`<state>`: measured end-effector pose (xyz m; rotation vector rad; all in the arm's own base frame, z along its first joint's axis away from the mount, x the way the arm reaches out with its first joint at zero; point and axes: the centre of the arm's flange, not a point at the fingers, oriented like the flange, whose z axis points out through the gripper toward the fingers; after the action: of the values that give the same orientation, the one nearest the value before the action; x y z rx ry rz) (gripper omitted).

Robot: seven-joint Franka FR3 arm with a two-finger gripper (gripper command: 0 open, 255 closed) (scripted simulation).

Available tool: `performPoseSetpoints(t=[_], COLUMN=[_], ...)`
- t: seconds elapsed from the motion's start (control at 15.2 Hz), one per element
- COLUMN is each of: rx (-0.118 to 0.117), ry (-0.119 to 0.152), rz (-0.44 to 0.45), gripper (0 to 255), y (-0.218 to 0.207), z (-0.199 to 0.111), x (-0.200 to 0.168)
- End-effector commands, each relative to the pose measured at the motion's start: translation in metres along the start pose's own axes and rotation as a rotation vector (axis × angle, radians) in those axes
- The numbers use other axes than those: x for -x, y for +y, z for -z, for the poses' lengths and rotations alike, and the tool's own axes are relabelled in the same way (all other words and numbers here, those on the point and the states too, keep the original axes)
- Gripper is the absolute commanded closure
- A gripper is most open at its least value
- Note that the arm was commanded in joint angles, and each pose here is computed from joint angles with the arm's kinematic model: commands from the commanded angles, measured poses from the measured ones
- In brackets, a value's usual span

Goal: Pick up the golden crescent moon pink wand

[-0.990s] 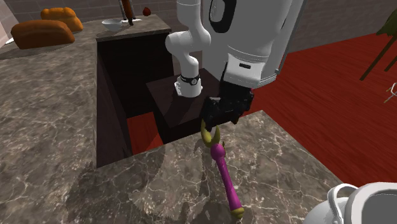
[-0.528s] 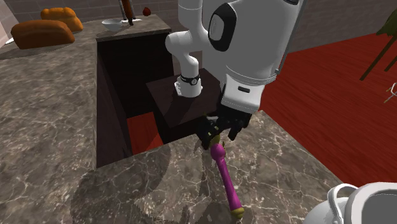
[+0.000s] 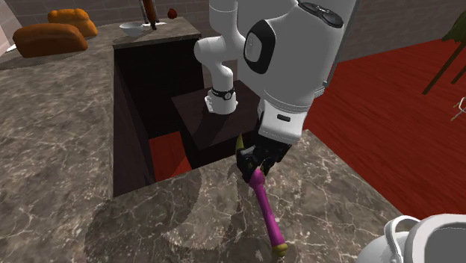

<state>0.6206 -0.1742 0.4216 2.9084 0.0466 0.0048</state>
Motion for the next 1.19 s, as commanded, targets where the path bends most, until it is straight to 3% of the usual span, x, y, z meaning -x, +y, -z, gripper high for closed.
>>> performPoseSetpoints(t=[0.0,0.4,1.12], rx=[0.0,0.0,0.0], ry=[0.0,0.0,0.0], rz=[0.0,0.0,0.0], gripper=[255,255,255], y=[0.0,0.0,0.014], z=[0.0,0.0,0.056], x=[0.0,0.0,0.0])
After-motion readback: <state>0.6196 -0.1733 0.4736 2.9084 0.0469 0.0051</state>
